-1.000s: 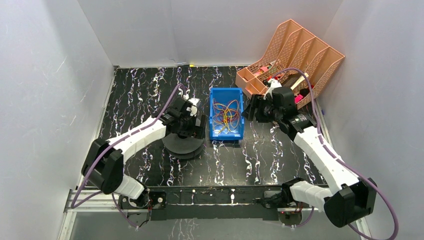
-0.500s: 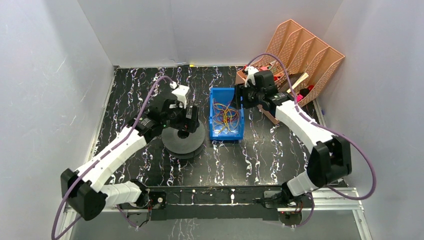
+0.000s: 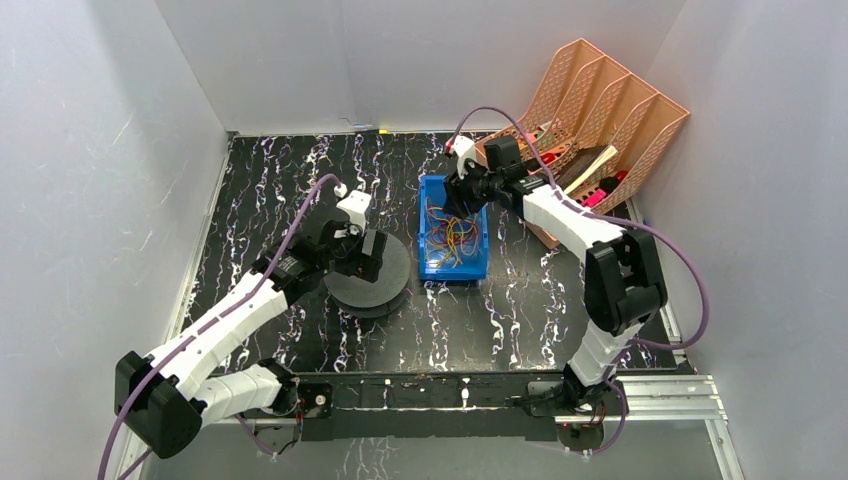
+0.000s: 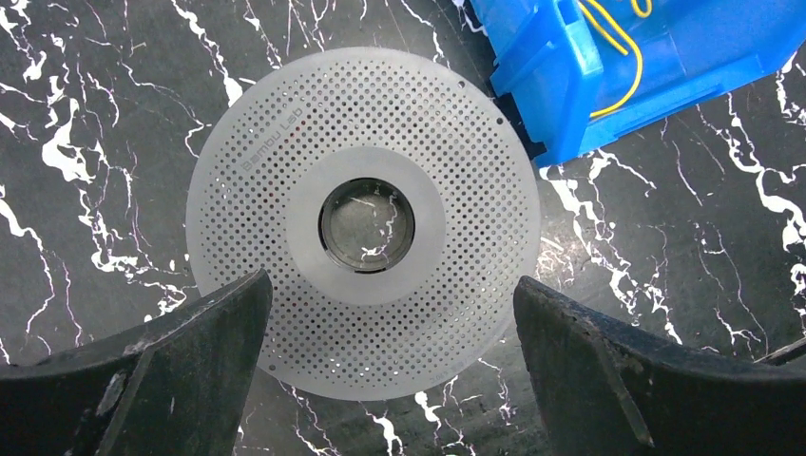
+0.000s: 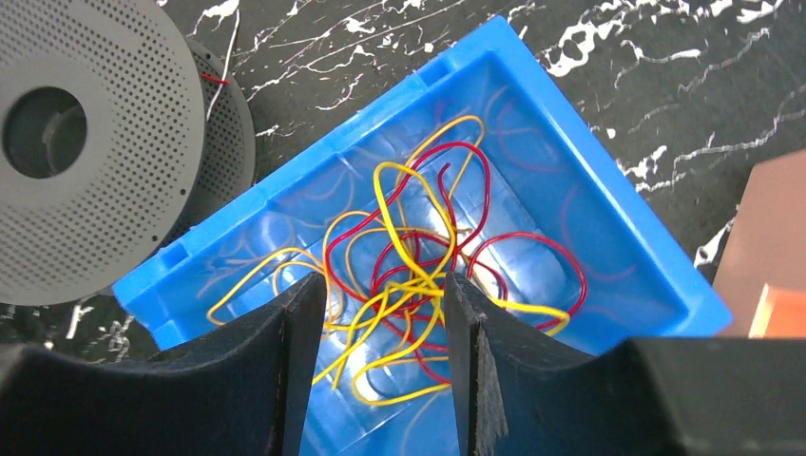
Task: Wrap the cables
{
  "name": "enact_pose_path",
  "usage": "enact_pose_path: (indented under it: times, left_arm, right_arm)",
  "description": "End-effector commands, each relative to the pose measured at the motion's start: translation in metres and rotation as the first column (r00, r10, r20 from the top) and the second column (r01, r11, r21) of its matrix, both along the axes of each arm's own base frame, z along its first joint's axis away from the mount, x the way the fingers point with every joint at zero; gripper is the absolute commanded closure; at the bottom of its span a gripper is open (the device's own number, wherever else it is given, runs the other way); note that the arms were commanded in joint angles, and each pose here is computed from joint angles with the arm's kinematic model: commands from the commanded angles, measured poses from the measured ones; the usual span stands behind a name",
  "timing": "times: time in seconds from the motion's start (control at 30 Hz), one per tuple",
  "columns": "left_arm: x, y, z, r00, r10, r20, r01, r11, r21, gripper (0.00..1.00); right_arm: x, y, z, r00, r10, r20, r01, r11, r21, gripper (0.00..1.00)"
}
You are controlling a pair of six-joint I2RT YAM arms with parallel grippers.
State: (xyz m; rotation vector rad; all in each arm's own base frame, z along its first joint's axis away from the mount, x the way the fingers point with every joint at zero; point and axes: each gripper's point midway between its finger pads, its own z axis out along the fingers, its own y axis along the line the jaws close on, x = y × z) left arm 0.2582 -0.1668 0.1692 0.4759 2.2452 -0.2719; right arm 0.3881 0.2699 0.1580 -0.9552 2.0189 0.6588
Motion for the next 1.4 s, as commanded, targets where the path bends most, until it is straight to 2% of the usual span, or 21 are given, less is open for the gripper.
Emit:
enact_pose_path:
  times: [0.0,0.17,0.4,0.7,0.77,0.97,1.13,1.2,1.27,1.37]
  left_arm:
    - [0.001,0.003,0.003,1.0,0.01,0.022,-0.01,1.0,-0.003,0.02]
    - [0.0,0.005,0.004,0.999,0.025,0.029,-0.024,1.0,-0.01,0.02]
    - [0.001,0.005,0.005,0.999,0.026,0.031,-0.025,1.0,-0.01,0.02]
    - [0.001,0.009,0.004,0.999,0.037,0.036,-0.037,0.999,0.002,0.02]
    - [0.001,0.009,0.003,0.999,0.037,0.033,-0.037,0.999,0.003,0.02]
    - [0.001,0.01,0.003,0.999,0.04,0.034,-0.04,0.999,0.008,0.02]
    - [0.001,0.01,0.002,0.999,0.042,0.033,-0.042,0.999,0.01,0.02]
    - [0.001,0.01,0.002,0.999,0.042,0.033,-0.043,0.999,0.011,0.02]
    - [0.001,0.011,0.003,0.998,0.044,0.035,-0.044,0.999,0.01,0.02]
    - [-0.001,0.01,0.006,0.998,0.038,0.039,-0.038,0.999,-0.006,0.02]
  right_arm:
    - [0.019,0.021,0.022,0.962,0.183,0.201,-0.181,0.983,-0.026,0.43]
    - [0.015,0.031,0.003,0.936,0.284,0.208,-0.276,0.959,-0.065,0.43]
    - [0.025,0.048,-0.018,0.93,0.294,0.219,-0.275,0.955,-0.112,0.45]
    - [0.034,0.05,-0.016,0.94,0.256,0.226,-0.233,0.965,-0.124,0.97]
    - [0.034,0.048,-0.006,0.936,0.243,0.256,-0.217,0.968,-0.124,1.0]
    - [0.034,0.038,0.041,0.911,0.149,0.385,-0.122,0.988,-0.094,1.0]
    - [0.027,0.026,0.109,0.85,0.045,0.525,-0.032,0.999,-0.033,1.0]
    - [0.02,0.022,0.144,0.81,-0.005,0.586,0.007,1.0,-0.002,1.0]
    - [0.004,0.02,0.197,0.74,-0.071,0.669,0.039,0.997,0.062,1.0]
    - [-0.018,0.015,0.25,0.667,-0.156,0.728,0.054,0.985,0.162,1.0]
